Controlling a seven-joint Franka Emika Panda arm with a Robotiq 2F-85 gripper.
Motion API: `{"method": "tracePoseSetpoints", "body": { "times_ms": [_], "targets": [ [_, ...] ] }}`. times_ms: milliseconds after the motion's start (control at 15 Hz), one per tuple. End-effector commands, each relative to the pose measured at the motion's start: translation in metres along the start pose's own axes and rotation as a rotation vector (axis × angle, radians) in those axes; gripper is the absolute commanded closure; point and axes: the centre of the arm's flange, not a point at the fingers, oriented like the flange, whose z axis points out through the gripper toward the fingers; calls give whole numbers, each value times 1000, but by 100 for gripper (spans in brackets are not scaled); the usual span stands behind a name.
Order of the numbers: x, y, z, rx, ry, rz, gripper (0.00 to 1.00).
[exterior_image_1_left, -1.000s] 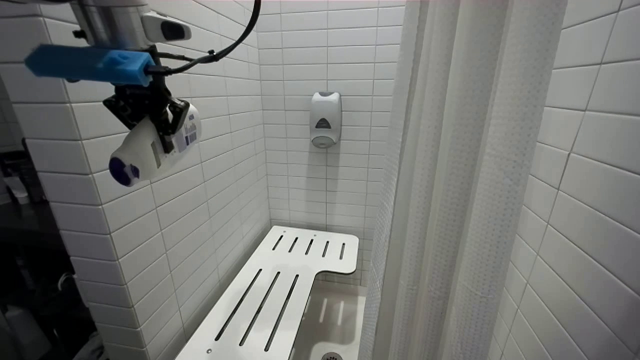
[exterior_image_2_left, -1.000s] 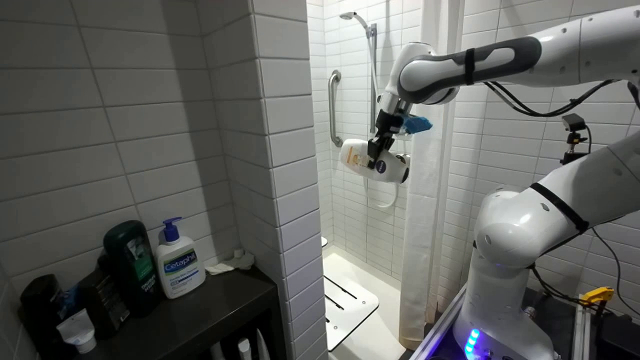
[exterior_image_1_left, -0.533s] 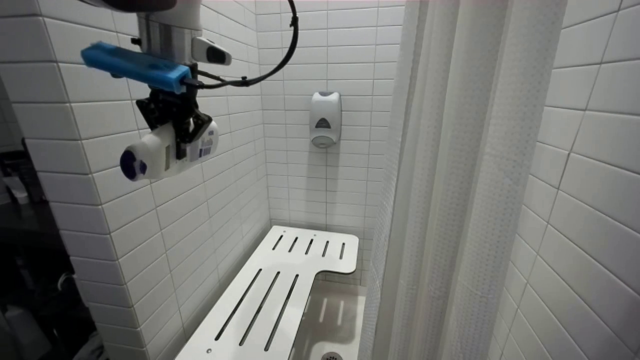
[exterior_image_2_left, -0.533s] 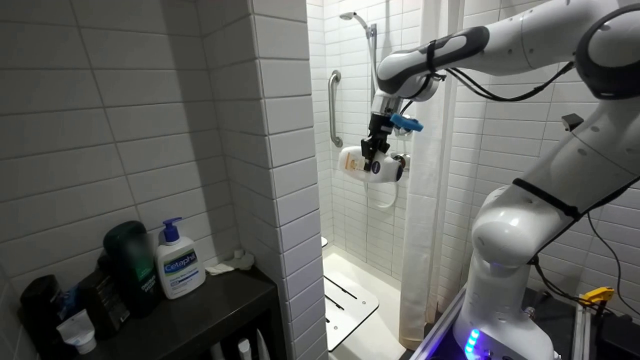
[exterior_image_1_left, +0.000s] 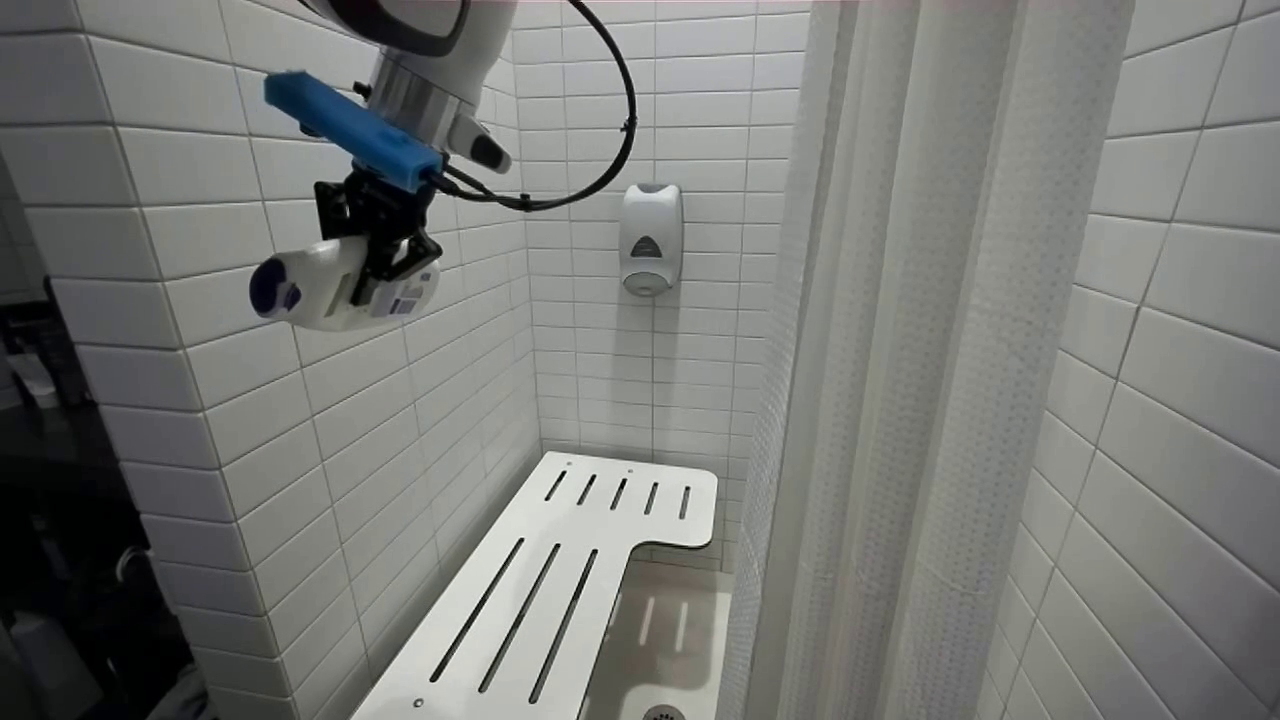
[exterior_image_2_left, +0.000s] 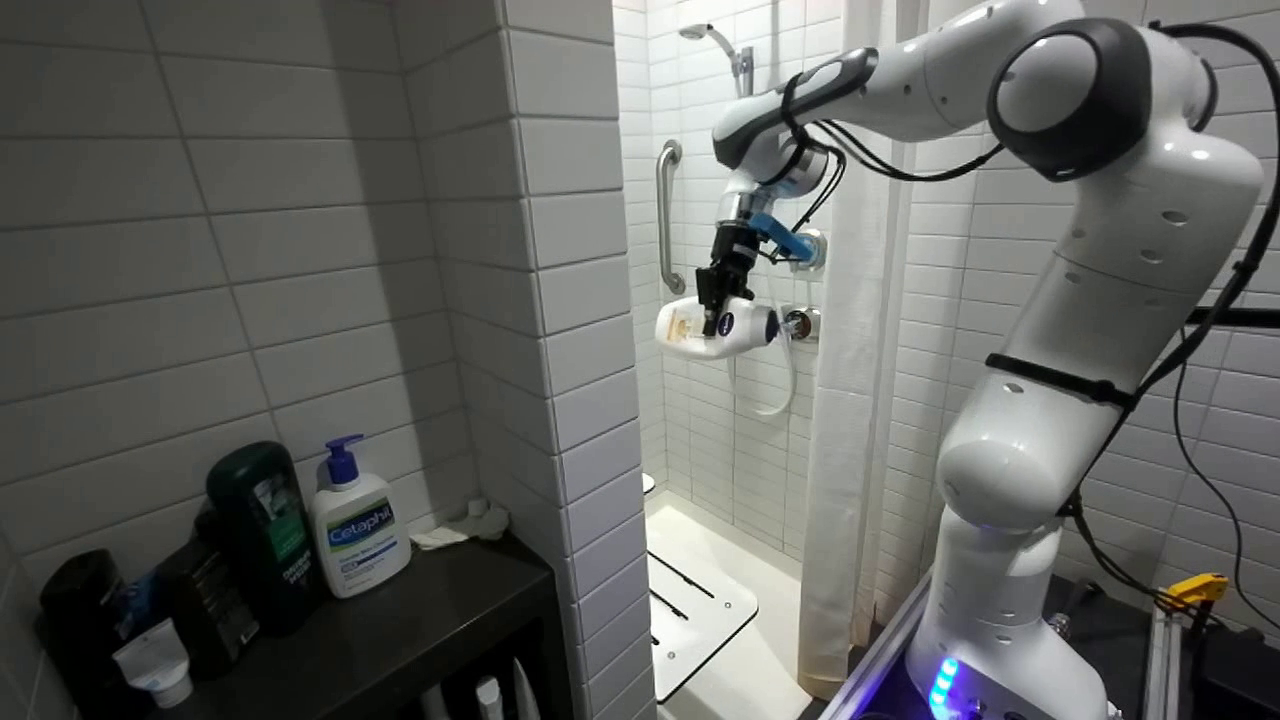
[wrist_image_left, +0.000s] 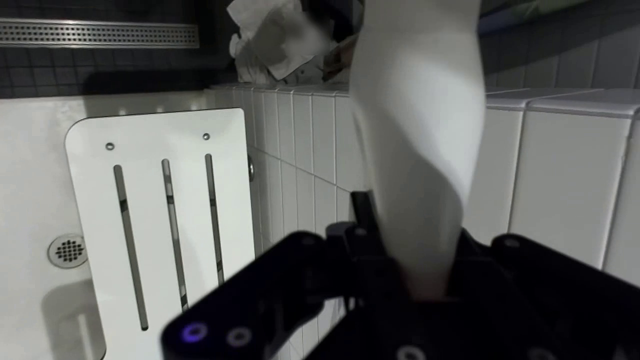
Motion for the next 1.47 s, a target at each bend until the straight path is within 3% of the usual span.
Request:
{"method": "tracePoseSetpoints", "body": {
  "times_ms": [0, 533, 867, 1400],
  "targets": [
    [40, 21, -14, 81, -65, 43, 95],
    [83, 107, 19, 238, -182, 249, 95],
    [102, 129, 59, 324, -284, 304, 95],
    [121, 180, 114, 336, -365, 433, 95]
  ]
}}
